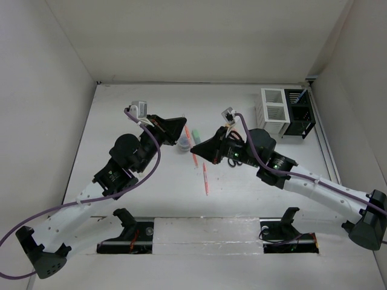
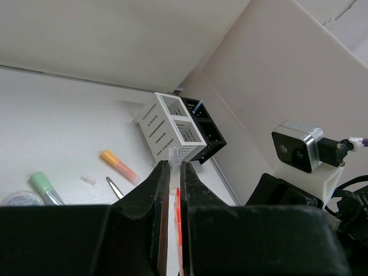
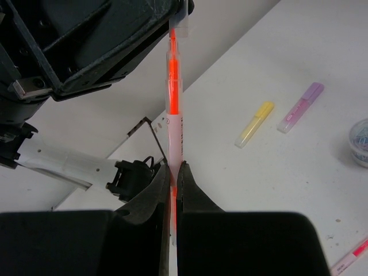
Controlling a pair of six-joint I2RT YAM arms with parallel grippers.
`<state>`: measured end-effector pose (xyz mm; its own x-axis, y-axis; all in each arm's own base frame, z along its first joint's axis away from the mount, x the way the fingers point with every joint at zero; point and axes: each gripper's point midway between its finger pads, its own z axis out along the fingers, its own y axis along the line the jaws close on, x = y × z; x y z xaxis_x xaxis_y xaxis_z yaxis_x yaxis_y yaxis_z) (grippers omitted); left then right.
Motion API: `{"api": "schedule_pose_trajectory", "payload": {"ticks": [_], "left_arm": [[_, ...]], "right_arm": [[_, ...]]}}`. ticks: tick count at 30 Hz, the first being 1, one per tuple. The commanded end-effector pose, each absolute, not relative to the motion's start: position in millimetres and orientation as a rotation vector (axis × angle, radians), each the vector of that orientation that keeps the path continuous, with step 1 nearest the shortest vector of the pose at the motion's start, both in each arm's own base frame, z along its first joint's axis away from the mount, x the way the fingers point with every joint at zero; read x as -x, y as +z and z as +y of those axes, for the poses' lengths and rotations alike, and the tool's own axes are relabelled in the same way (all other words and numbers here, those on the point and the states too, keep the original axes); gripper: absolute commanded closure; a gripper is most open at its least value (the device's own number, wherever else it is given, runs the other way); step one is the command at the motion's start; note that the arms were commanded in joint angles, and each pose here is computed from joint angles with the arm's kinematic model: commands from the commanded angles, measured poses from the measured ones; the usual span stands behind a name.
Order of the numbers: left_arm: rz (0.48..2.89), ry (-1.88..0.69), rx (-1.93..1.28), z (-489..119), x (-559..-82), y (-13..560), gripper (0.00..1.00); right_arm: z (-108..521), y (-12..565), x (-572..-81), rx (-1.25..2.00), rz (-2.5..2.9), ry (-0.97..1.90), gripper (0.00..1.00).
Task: Sort the stationery into containers
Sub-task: Close the pen cap on the pen.
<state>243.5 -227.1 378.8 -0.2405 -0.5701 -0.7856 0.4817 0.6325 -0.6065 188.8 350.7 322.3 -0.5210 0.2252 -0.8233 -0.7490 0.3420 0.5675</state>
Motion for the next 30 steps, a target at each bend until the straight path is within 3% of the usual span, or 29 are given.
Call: {"api": "schedule_pose_trajectory", "payload": {"ticks": [1,12,30], "left_arm": [[1.478,-1.011,0.091,-226,-242,391,1.0],[1.471,-1.028,0.076,-227,-239,391,1.0],[1.425,-1.108,0.011,-235,-227,378,1.0]], "right_arm": [[350,361,-189,0.463,1.56,1.359,1.0],[348,362,-196,0.428,1.562,1.333,1.0],[342,410,-205,0.294,1.492,1.371,1.0]]}}
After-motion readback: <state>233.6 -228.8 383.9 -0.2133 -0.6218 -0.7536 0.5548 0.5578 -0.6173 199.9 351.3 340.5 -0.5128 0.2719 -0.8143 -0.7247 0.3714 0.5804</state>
